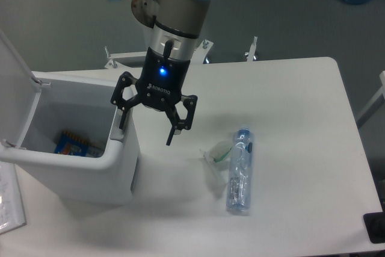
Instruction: Open the trash can
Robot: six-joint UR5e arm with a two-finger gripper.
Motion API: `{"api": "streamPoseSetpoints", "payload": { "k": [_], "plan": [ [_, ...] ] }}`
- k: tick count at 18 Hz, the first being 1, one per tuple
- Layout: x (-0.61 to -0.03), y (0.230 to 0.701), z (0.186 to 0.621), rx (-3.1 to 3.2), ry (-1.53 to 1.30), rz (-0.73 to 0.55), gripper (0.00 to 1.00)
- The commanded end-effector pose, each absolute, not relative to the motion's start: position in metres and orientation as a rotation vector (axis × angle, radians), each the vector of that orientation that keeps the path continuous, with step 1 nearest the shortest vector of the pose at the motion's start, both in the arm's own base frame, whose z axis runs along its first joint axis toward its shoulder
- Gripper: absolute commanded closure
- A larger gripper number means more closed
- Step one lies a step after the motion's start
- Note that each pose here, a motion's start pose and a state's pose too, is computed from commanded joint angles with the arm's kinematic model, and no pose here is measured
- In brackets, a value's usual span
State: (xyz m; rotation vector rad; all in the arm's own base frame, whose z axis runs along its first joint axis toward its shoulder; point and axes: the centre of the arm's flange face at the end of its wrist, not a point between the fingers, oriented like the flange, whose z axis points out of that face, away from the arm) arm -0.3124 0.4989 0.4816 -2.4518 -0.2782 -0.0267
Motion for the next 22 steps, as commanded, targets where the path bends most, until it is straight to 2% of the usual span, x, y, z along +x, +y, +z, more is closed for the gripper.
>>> {"api": "streamPoseSetpoints", "payload": {
  "k": [3, 8, 13, 19, 22],
  "plan": [
    [-0.341, 0.490, 0.482, -2.496, -0.351, 0.094, 0.00],
    [-0.414, 0.477, 0.480, -2.492, -0.400, 0.173, 0.00],
    [-0.494, 0.457, 0.430, -2.666, -0.273, 0.340, 0.00],
    [-0.572, 0.408, 0.357, -2.879, 0.008, 0.402, 0.00],
    [-0.578, 0.397, 0.336, -2.981, 0.235, 0.373, 0.00]
  ]
}}
